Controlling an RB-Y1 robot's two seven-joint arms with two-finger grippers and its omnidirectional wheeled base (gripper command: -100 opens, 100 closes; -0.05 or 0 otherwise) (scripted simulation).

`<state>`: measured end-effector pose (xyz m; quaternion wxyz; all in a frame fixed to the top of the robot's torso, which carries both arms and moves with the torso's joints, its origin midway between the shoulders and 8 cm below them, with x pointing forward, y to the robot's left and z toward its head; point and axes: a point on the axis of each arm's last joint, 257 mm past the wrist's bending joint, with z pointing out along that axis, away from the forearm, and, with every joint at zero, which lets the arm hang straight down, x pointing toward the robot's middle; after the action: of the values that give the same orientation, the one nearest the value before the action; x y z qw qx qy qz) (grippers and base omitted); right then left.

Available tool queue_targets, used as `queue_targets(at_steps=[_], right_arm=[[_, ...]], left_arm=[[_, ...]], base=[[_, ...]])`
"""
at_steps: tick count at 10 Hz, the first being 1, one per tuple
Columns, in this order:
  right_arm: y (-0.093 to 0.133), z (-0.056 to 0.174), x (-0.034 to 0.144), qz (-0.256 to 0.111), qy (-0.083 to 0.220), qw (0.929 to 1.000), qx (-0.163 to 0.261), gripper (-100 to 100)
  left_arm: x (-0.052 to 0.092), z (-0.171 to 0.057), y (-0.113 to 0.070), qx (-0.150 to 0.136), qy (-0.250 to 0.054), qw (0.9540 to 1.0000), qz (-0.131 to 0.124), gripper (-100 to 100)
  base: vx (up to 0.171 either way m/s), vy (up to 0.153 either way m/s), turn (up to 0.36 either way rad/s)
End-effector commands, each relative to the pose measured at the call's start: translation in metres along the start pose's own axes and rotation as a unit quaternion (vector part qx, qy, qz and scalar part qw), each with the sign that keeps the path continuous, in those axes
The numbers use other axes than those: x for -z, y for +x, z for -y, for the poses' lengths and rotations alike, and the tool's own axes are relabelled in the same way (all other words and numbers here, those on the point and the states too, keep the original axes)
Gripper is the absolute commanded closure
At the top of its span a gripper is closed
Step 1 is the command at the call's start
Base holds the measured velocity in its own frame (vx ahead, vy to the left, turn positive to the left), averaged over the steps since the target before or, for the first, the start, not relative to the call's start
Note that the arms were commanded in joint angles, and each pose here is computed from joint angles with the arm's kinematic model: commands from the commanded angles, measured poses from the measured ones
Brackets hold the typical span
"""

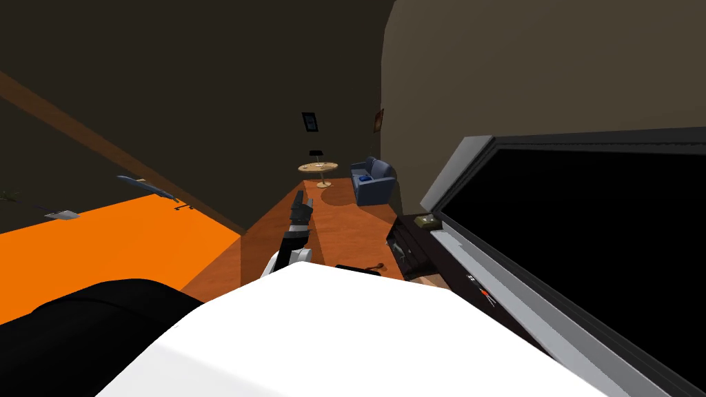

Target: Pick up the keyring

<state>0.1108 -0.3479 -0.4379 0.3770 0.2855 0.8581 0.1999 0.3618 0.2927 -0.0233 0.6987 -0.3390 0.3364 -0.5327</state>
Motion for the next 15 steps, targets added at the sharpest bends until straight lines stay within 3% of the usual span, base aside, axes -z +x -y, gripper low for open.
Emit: queue_targets(at_steps=[1, 4, 5, 8, 9, 10, 11, 12, 13, 15], right_arm=[[0.018, 0.028, 0.012, -0.028, 0.029, 0.999, 0.021, -100], [0.055, 0.088, 0.046, -0.095, 0.09, 0.9884, 0.078, -100], [0.056, 0.093, 0.048, -0.097, 0.095, 0.9877, 0.078, -100], [0.083, 0.148, 0.087, -0.161, 0.148, 0.9666, 0.133, -100], [0.084, 0.152, 0.09, -0.163, 0.153, 0.9655, 0.133, -100], [0.092, 0.171, 0.105, -0.184, 0.17, 0.9563, 0.151, -100], [0.092, 0.171, 0.105, -0.184, 0.17, 0.9563, 0.151, -100], [0.098, 0.188, 0.12, -0.204, 0.186, 0.9463, 0.168, -100], [0.098, 0.188, 0.12, -0.204, 0.186, 0.9463, 0.168, -100], [0.106, 0.217, 0.149, -0.241, 0.213, 0.9253, 0.2, -100]], left_arm=[[0.0, 0.0, 0.0, 0.0, 0.0, 1.0, 0.0, 0], [0.0, 0.0, 0.0, 0.0, 0.0, 1.0, 0.0, 0], [0.0, 0.0, 0.0, 0.0, 0.0, 1.0, 0.0, 0], [0.0, 0.0, 0.0, 0.0, 0.0, 1.0, 0.0, 0], [0.0, 0.0, 0.0, 0.0, 0.0, 1.0, 0.0, 0], [0.0, 0.0, 0.0, 0.0, 0.0, 1.0, 0.0, 0], [0.0, 0.0, 0.0, 0.0, 0.0, 1.0, 0.0, 0], [0.0, 0.0, 0.0, 0.0, 0.0, 1.0, 0.0, 0], [0.0, 0.0, 0.0, 0.0, 0.0, 1.0, 0.0, 0], [0.0, 0.0, 0.0, 0.0, 0.0, 1.0, 0.0, 0]], base=[[0.093, -0.039, 0.171], [0.143, -0.094, 0.247], [0.127, -0.123, 0.098], [0.105, -0.117, 0.237], [0.105, -0.099, 0.076], [0.083, -0.095, 0.137], [0.056, -0.074, 0.096], [0.066, -0.095, 0.174], [0.048, -0.086, 0.1], [0.084, -0.094, 0.188]])
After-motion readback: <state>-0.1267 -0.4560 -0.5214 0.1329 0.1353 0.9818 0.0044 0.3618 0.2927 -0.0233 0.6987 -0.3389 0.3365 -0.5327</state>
